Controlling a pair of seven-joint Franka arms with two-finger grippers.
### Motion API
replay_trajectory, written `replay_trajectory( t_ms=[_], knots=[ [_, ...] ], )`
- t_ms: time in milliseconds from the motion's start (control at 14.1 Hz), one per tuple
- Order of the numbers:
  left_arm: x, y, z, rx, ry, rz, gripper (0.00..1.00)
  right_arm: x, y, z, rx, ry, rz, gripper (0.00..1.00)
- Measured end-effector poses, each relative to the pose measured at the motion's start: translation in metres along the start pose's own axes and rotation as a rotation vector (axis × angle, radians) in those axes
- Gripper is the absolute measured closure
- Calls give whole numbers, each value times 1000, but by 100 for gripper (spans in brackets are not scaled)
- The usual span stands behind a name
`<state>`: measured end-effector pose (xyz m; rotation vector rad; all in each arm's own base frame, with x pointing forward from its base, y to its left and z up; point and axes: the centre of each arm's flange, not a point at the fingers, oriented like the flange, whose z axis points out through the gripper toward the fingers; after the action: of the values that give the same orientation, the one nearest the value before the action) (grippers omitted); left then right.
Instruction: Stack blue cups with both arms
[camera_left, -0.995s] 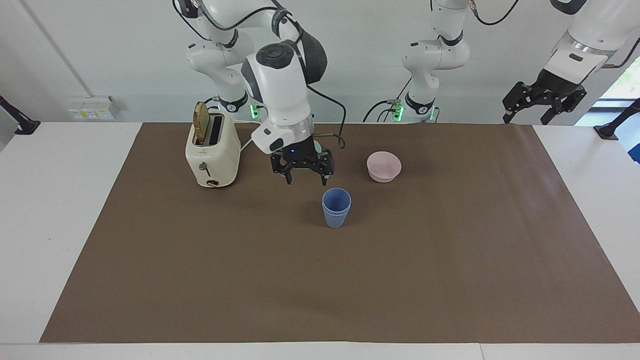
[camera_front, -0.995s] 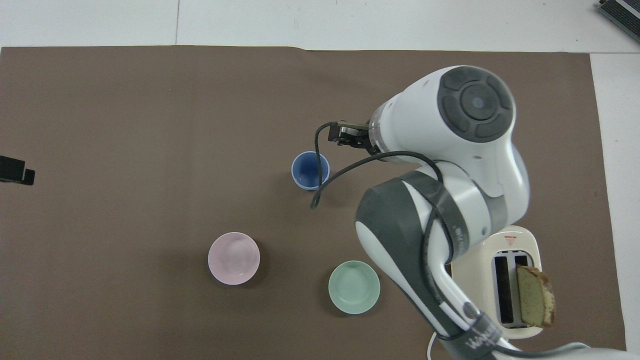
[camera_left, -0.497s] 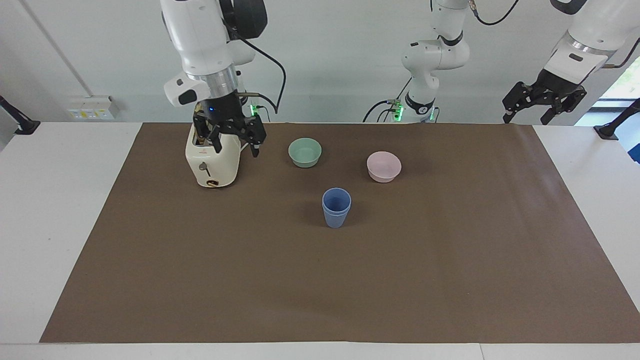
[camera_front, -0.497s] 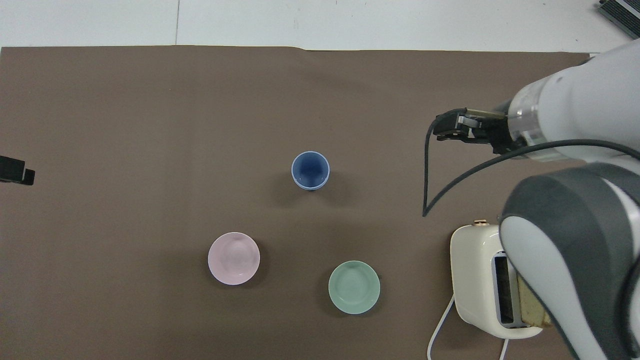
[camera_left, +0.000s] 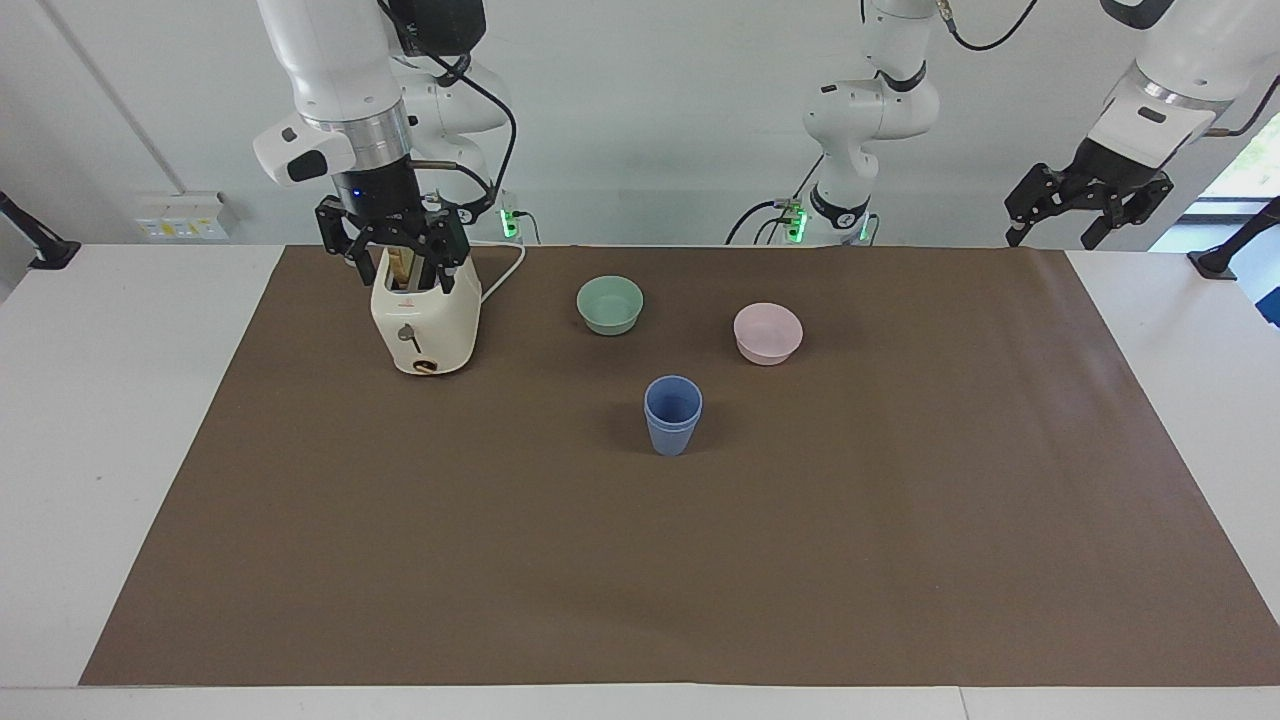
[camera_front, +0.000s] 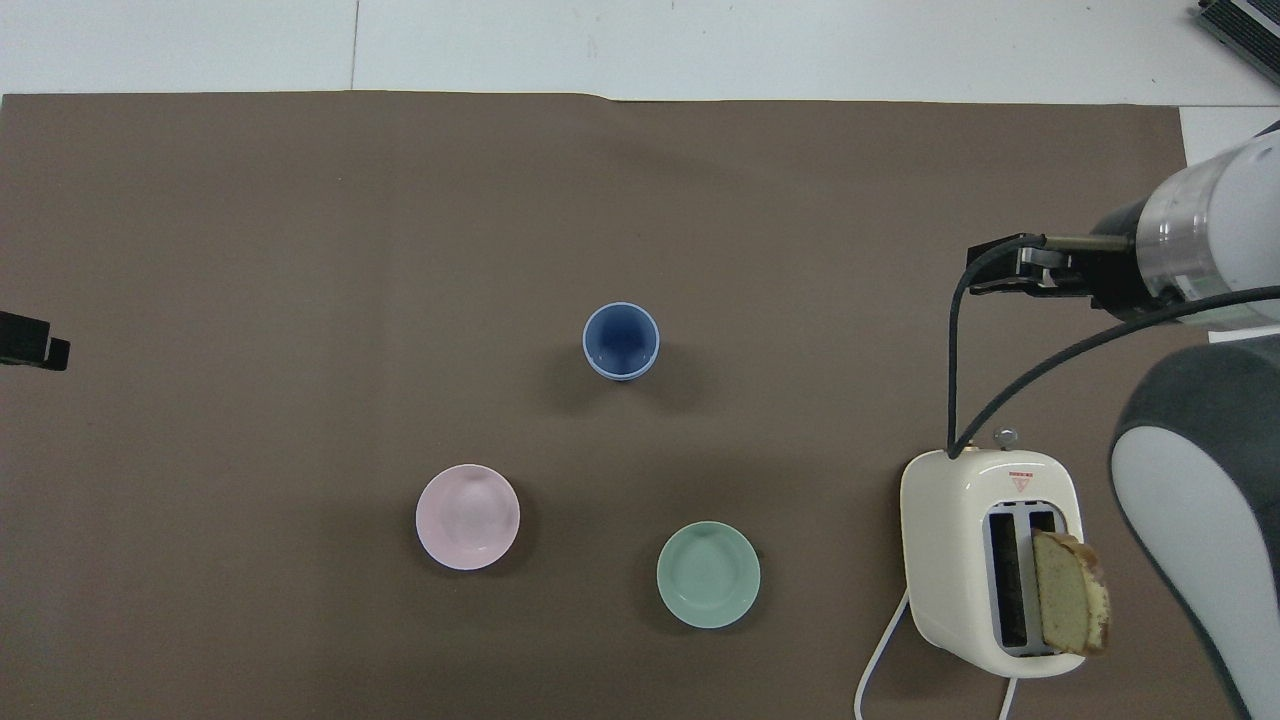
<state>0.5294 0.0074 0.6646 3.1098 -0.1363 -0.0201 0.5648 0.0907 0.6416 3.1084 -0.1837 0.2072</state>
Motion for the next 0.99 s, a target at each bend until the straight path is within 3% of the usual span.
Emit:
replay_trajectory(
  t_ms=[568, 995],
  knots=[
    [0, 0, 0, 0, 0, 0, 0, -16, 44, -8, -34, -122, -34, 0],
    [0, 0, 0, 0, 0, 0, 0, -20, 44, -9, -38, -138, -42, 0]
  ],
)
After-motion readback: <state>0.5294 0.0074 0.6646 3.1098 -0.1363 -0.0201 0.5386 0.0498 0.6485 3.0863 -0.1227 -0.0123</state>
